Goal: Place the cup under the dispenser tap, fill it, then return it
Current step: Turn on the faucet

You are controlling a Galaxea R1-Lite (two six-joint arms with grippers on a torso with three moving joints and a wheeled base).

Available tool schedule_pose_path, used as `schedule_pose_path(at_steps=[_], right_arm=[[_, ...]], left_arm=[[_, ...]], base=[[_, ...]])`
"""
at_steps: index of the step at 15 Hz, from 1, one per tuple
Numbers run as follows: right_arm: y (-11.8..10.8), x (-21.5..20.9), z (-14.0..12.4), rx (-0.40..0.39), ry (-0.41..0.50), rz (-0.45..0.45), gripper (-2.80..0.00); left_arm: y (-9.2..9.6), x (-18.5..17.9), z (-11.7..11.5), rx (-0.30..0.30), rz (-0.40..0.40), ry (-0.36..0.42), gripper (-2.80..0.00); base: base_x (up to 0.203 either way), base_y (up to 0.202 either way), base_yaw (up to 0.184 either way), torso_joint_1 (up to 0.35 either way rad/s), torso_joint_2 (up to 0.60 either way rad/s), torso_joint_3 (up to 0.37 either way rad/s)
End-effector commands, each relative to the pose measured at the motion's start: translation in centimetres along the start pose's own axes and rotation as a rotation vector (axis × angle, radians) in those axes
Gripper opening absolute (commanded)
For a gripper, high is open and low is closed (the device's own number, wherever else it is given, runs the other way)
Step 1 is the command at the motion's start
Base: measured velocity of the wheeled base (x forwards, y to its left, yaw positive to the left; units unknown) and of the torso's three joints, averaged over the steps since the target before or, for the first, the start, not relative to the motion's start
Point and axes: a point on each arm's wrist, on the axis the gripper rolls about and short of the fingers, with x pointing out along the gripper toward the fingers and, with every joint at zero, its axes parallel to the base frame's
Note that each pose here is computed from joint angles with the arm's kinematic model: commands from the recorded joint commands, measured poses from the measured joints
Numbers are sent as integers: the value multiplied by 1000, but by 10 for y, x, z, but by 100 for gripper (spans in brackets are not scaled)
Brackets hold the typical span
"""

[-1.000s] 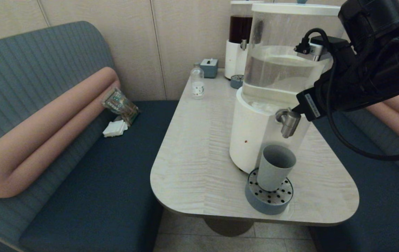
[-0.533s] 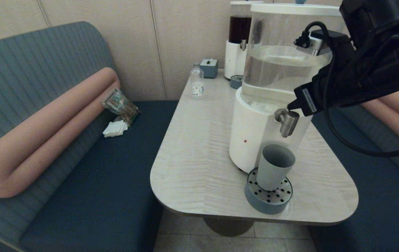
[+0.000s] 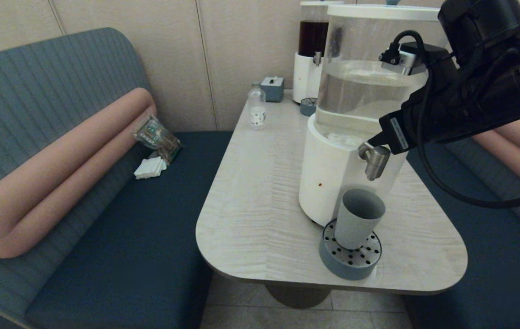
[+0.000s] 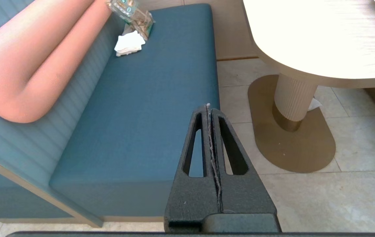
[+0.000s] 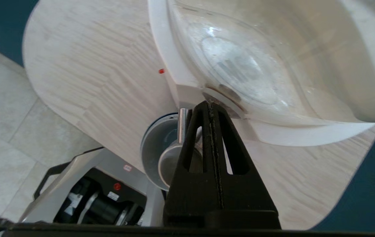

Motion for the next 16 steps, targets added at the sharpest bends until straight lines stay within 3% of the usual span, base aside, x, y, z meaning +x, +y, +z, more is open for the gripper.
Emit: schedule_pose_path(at_steps=[1, 8, 16], right_arm=[[0, -2, -1, -1, 4, 12, -280], [1, 0, -1, 2, 6, 28, -280], [-19, -13, 1, 36, -39, -38, -280]], left_arm=[[0, 0, 0, 1, 1, 1, -280], [0, 0, 0, 1, 2, 1, -280], [0, 0, 0, 1, 1, 1, -280]], base=[[0, 0, 0, 0, 0, 0], [0, 0, 0, 0, 0, 0], [0, 0, 0, 0, 0, 0]])
